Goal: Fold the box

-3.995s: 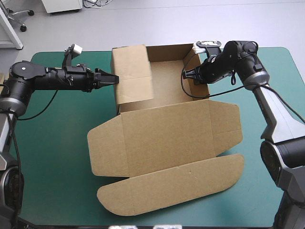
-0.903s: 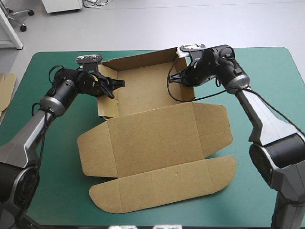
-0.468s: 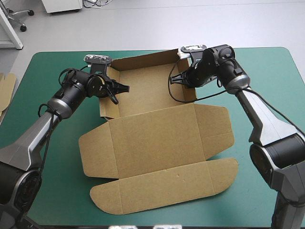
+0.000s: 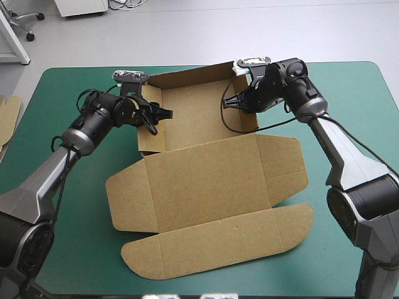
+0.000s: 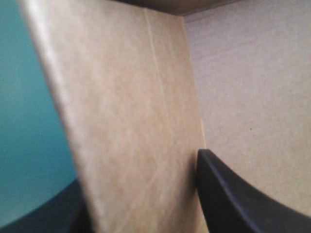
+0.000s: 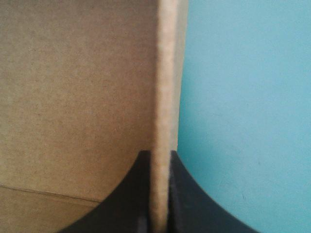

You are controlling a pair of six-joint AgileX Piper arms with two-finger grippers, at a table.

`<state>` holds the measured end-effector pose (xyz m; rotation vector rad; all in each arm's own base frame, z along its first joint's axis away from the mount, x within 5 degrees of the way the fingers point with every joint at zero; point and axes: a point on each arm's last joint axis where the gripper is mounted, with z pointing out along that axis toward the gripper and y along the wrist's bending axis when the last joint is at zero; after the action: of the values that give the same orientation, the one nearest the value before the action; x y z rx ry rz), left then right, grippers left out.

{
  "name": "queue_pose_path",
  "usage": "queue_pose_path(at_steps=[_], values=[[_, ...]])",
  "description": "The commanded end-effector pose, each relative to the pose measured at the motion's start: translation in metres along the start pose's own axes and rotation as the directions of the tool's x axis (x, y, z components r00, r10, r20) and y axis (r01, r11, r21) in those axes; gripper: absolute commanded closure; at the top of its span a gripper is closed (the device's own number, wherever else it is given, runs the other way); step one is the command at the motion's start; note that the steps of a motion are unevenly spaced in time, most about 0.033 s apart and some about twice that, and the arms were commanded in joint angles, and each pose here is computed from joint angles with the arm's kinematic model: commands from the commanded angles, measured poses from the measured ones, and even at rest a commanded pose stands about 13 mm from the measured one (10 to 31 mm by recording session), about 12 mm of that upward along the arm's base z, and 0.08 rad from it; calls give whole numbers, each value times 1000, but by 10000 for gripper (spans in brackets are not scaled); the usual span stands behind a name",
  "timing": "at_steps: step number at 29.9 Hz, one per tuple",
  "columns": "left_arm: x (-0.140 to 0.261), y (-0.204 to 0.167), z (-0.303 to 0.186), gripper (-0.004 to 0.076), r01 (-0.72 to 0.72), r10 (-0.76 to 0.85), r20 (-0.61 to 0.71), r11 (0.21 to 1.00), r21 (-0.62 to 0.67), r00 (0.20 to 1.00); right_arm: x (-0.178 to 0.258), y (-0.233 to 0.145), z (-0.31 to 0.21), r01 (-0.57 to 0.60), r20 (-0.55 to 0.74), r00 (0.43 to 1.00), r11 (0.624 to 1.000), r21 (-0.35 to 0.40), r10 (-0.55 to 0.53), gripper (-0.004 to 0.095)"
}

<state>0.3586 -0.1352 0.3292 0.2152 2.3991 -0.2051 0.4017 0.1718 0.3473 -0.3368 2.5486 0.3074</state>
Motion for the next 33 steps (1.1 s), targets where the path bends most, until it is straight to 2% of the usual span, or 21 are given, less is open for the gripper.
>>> queue_pose_path(at_steps=[1,3,5,6,12,15,28,33], values=[[-21,-13,-31,406,20,-38,185,995,94,982,-13,16,-40,0,150,989,995,-103,16,926],[-22,-15,-31,519,40,-61,187,993,115,980,-14,16,-40,0,159,987,995,-103,17,926],[-23,-15,-32,703,39,-62,196,992,117,979,-14,16,-40,0,162,987,995,-104,17,926],[-23,-15,-32,734,36,-59,201,992,119,978,-14,16,-40,0,160,987,995,-103,17,926],[-30,-17,-36,738,27,-63,261,990,140,963,-13,15,-40,-12,153,988,995,-103,28,926],[-32,-16,-39,738,17,-50,259,992,126,965,-11,13,-39,-15,132,991,997,-77,25,926],[-27,-2,-47,738,-28,33,103,999,-43,994,6,12,-38,-40,-56,998,998,-57,36,926],[-24,0,-49,738,-40,43,42,996,-74,998,7,16,-38,-57,-72,996,995,-77,51,926]])
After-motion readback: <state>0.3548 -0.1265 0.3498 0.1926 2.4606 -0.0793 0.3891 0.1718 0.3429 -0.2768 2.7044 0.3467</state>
